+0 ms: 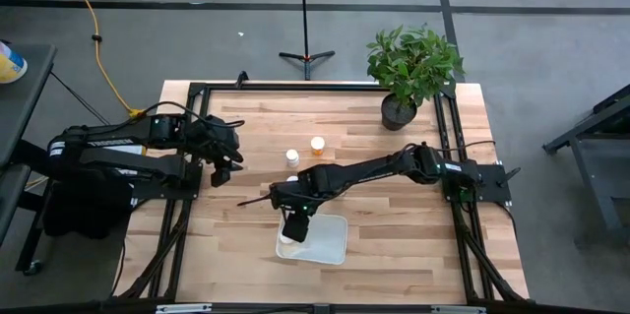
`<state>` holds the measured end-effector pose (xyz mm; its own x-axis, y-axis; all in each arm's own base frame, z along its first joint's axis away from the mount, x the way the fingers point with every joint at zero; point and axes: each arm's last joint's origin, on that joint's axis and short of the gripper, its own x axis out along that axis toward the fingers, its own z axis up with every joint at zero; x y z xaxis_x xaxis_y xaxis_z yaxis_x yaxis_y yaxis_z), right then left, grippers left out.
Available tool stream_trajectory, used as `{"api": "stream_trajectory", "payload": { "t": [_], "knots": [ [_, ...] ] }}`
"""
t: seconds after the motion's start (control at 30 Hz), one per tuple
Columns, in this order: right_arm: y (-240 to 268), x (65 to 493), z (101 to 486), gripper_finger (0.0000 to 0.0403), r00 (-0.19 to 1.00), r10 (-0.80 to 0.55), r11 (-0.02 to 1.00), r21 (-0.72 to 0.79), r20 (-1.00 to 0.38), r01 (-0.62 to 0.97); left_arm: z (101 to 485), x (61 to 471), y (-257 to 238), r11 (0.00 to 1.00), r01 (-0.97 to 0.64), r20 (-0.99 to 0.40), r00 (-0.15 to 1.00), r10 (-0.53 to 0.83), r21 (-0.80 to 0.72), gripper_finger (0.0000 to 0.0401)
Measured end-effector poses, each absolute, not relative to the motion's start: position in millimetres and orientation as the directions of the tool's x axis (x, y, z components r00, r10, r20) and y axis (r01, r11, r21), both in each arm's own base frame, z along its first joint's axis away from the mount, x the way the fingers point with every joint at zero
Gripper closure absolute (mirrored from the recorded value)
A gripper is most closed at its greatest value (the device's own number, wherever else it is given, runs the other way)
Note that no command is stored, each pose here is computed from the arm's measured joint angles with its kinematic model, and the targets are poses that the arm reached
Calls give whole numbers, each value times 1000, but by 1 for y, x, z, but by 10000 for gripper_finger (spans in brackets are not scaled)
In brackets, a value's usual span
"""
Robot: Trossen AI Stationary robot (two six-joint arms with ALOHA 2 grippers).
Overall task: Pick and place pill bottles into a basket
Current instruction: Put the middle white pill bottle in the white bin
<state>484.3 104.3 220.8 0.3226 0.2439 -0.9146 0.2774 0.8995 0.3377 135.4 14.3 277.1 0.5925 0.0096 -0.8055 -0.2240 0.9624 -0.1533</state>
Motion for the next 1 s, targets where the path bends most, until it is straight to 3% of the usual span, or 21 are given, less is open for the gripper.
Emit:
{"api": "stream_trajectory", "payload": {
  "t": [0.43,0.63,1.0],
  "knots": [
    [111,484,220,237,308,324,872,408,-895,271,277,135,14,962,-225,-806,592,10,-153,185],
    [114,483,221,254,292,363,866,436,-885,244,277,135,14,962,-225,-806,592,10,-153,185],
    [112,481,255,253,329,330,891,407,-885,201,277,135,14,962,-225,-806,592,10,-153,185]
  ]
}}
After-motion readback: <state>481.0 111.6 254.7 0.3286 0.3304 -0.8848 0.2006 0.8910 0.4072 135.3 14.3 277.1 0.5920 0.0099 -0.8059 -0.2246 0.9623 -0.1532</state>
